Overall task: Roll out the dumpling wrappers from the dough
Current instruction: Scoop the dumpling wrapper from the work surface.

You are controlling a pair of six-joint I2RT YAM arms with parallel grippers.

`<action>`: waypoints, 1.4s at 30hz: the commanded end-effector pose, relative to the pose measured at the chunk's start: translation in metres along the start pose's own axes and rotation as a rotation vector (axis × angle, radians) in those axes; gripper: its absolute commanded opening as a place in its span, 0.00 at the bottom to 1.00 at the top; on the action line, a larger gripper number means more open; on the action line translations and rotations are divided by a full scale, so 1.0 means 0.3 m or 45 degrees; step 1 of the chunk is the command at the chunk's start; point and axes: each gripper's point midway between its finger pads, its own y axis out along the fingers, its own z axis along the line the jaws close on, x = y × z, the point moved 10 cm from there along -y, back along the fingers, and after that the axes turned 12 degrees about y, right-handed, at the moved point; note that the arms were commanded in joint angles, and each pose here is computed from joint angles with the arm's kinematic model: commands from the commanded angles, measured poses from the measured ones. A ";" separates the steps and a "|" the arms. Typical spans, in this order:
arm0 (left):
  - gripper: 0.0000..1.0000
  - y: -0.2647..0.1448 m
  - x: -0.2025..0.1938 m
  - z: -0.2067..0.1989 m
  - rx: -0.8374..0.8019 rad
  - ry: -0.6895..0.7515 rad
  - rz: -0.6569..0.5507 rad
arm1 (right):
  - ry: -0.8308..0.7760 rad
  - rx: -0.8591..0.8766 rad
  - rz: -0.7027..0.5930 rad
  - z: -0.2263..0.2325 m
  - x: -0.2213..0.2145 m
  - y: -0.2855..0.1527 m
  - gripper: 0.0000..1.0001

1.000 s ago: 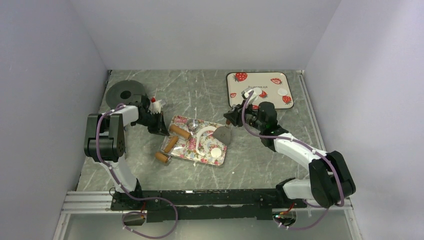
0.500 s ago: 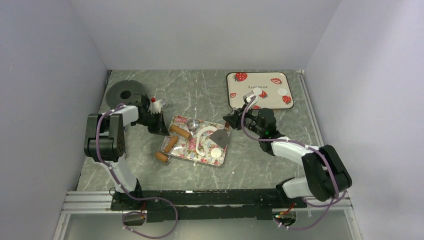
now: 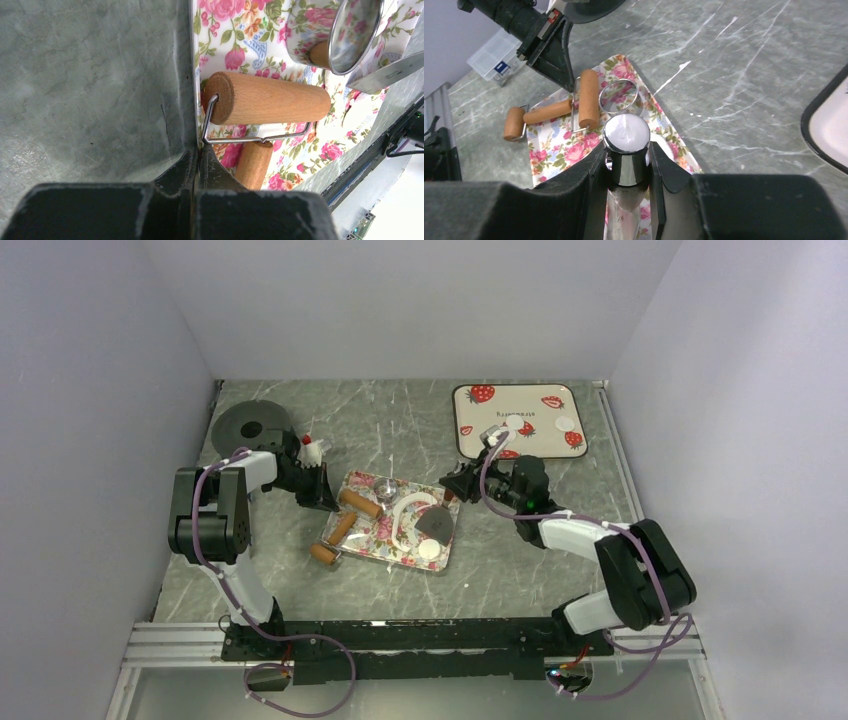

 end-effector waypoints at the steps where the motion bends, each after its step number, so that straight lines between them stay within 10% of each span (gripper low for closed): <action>1: 0.00 -0.037 0.039 -0.045 -0.076 0.059 -0.100 | 0.035 0.083 0.161 -0.012 -0.041 0.022 0.00; 14: 0.00 -0.039 0.041 -0.045 -0.071 0.062 -0.107 | -0.128 0.228 0.510 -0.018 -0.024 0.056 0.00; 30: 0.00 -0.033 0.038 -0.042 -0.075 0.057 -0.101 | -0.093 -0.105 -0.233 -0.010 0.042 0.025 0.00; 42: 0.00 -0.031 0.038 -0.040 -0.075 0.054 -0.101 | 0.023 -0.123 -0.303 -0.009 -0.062 -0.006 0.00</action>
